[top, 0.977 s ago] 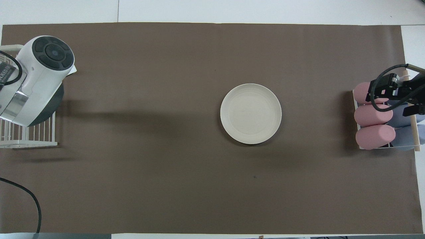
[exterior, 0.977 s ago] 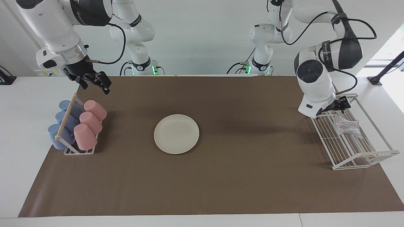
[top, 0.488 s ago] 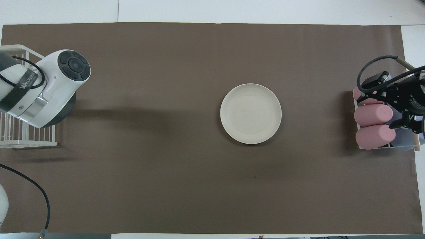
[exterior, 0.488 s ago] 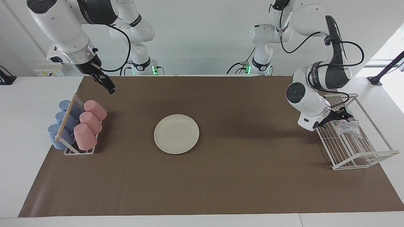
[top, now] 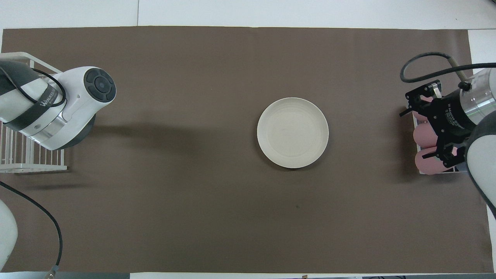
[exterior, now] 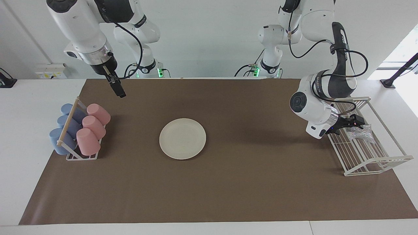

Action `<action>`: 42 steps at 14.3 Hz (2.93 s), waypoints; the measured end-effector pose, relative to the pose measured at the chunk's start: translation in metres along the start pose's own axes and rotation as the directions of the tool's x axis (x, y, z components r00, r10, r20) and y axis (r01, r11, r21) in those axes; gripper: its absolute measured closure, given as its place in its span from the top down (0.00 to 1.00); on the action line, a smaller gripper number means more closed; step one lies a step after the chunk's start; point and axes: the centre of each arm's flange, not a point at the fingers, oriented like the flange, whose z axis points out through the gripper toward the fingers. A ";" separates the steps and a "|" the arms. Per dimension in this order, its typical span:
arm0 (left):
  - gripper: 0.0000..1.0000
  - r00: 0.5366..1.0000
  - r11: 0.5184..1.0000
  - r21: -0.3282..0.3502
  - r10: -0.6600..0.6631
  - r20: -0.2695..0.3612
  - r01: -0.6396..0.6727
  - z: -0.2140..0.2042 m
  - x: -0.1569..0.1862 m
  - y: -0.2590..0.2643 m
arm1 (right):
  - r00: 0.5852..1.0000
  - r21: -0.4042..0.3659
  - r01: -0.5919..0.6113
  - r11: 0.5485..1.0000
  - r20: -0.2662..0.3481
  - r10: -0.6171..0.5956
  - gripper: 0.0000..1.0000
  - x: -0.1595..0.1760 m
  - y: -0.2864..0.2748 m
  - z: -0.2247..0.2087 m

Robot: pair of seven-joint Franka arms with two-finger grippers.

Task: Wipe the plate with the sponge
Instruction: 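Grasp the clear scrubber in the wire basket with the left gripper, then carry the scrubber toward the plate while the right gripper approaches it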

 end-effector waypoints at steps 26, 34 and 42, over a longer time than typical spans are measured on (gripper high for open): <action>0.04 0.930 0.738 -0.571 -0.238 0.279 0.360 -0.154 -0.022 -0.107 | 0.991 -0.009 -0.136 0.991 -0.007 0.136 1.00 -0.061 -0.002 0.003; 0.04 0.855 0.215 -0.828 -0.119 0.504 0.518 -0.196 -0.027 -0.111 | 0.971 0.070 -0.238 0.969 0.025 0.236 1.00 -0.137 -0.014 0.000; 0.04 0.831 -0.276 -0.793 0.042 0.555 0.543 -0.204 -0.031 -0.091 | 0.948 0.140 -0.312 0.940 0.116 0.297 1.00 -0.220 -0.009 0.021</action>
